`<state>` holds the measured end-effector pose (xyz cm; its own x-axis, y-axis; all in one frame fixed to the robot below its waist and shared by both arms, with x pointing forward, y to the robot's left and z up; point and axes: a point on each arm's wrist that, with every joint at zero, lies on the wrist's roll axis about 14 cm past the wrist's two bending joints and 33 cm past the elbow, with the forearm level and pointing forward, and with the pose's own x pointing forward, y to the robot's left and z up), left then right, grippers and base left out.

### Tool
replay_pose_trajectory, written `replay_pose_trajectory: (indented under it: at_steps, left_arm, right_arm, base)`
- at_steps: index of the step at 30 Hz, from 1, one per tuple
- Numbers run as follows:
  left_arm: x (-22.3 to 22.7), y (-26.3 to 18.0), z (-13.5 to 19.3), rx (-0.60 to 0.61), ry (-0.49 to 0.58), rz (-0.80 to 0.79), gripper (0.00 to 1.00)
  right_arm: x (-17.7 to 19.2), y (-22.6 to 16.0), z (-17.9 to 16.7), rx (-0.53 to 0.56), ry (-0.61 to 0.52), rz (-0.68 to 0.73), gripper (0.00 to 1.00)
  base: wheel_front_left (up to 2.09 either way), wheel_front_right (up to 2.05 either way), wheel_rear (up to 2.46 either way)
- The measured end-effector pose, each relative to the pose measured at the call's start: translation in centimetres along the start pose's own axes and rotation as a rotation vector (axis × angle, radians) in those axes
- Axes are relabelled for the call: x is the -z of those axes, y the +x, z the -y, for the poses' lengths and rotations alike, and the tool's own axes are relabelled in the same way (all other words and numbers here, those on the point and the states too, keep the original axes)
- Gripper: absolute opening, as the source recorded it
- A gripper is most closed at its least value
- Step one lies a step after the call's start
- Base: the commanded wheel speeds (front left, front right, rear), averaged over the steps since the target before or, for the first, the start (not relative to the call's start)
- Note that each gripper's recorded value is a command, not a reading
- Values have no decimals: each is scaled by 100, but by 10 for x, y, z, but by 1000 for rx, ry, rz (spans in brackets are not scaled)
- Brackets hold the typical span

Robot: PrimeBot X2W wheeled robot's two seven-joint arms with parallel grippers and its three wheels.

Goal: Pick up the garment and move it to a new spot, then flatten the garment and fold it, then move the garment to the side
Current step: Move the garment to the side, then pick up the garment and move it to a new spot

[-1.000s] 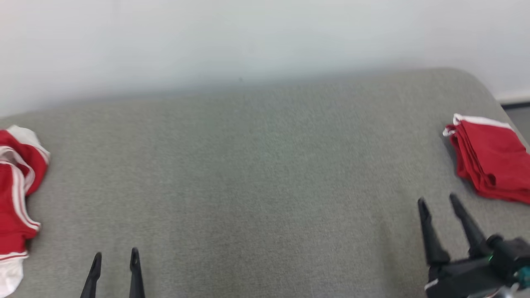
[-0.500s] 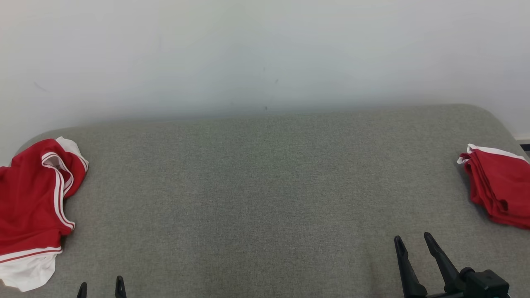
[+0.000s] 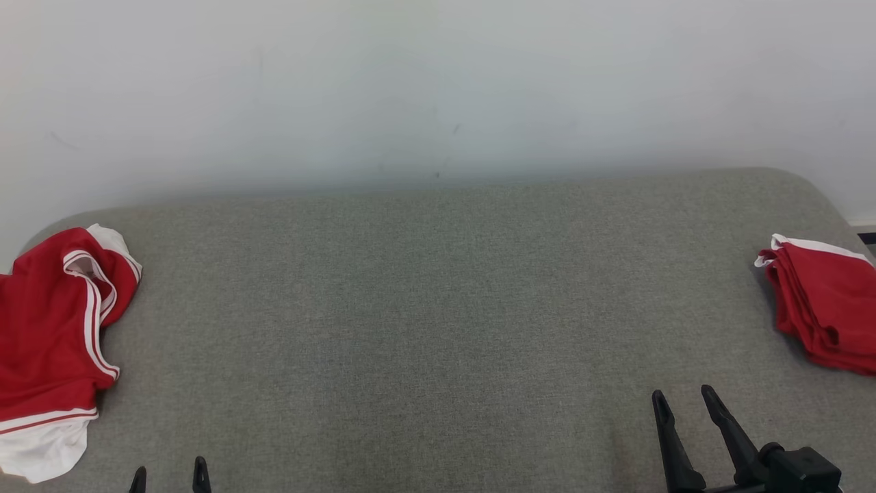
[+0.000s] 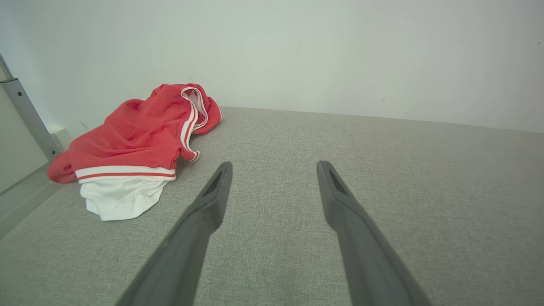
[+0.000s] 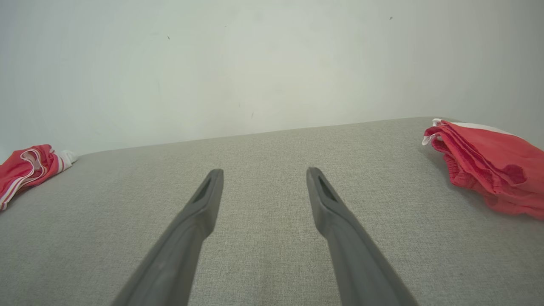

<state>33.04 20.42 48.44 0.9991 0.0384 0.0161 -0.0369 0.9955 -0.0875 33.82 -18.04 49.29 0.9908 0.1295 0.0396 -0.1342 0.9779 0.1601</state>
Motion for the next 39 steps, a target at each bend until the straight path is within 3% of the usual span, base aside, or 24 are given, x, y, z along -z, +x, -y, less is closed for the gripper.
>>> replay_pose_trajectory:
  at_steps: [19, 39]
  left_arm:
    - [-2, -11, -16, -57, -7, 9, 100]
    - [-11, -86, -93, -341, 19, 41, 100]
  right_arm:
    - [1, 12, -16, -61, -6, -6, 100]
    - [15, 46, -106, -340, 6, -48, 100]
  base:
    - [0, 0, 0]
    - [0, 0, 0]
